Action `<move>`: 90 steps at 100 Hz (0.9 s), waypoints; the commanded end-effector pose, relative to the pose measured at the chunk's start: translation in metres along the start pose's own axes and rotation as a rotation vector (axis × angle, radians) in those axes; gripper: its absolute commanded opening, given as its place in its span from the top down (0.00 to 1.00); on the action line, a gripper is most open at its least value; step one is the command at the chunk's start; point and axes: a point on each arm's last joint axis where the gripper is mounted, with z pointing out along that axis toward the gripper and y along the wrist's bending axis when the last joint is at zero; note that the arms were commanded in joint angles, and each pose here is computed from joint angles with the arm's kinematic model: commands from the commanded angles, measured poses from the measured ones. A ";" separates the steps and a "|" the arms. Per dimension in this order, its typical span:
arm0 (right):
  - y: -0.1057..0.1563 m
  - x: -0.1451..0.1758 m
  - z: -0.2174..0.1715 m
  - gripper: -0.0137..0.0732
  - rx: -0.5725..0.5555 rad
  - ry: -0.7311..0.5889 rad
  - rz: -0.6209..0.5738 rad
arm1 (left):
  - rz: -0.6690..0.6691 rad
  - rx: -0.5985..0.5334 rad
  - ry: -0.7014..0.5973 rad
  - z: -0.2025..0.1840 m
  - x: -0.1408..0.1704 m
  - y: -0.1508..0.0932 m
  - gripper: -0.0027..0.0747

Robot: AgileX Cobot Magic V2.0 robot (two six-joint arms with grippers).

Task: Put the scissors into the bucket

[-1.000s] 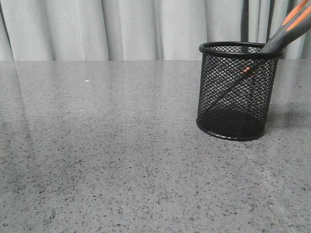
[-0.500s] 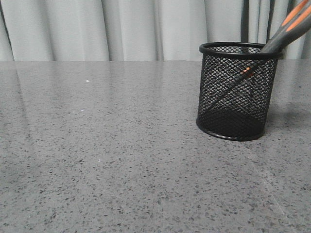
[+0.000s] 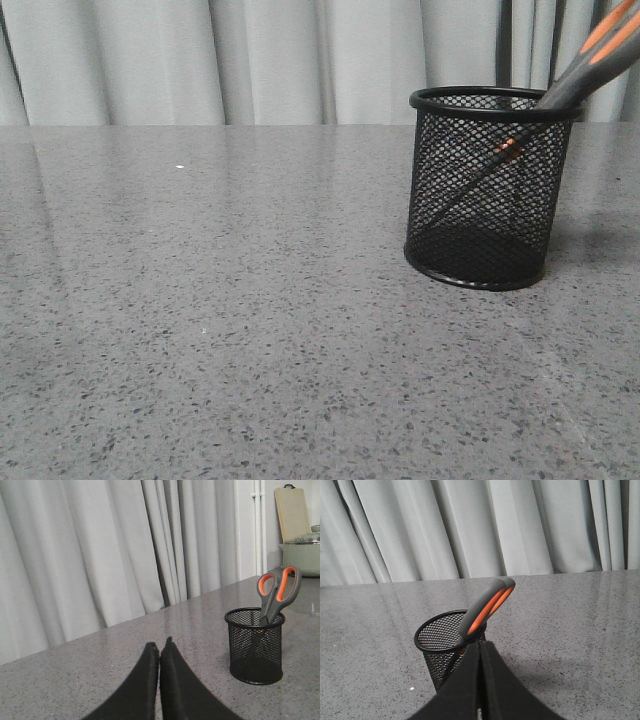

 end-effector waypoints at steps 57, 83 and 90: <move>0.000 -0.014 -0.001 0.92 0.014 -0.089 -0.005 | -0.079 -0.156 -0.056 0.000 0.002 0.011 0.99; 0.000 -0.014 -0.001 0.92 0.014 -0.089 -0.005 | -0.170 -0.488 0.037 -0.014 0.049 0.027 0.99; 0.000 -0.014 -0.001 0.92 0.014 -0.089 -0.005 | -0.156 -0.540 0.027 -0.020 0.056 0.027 0.99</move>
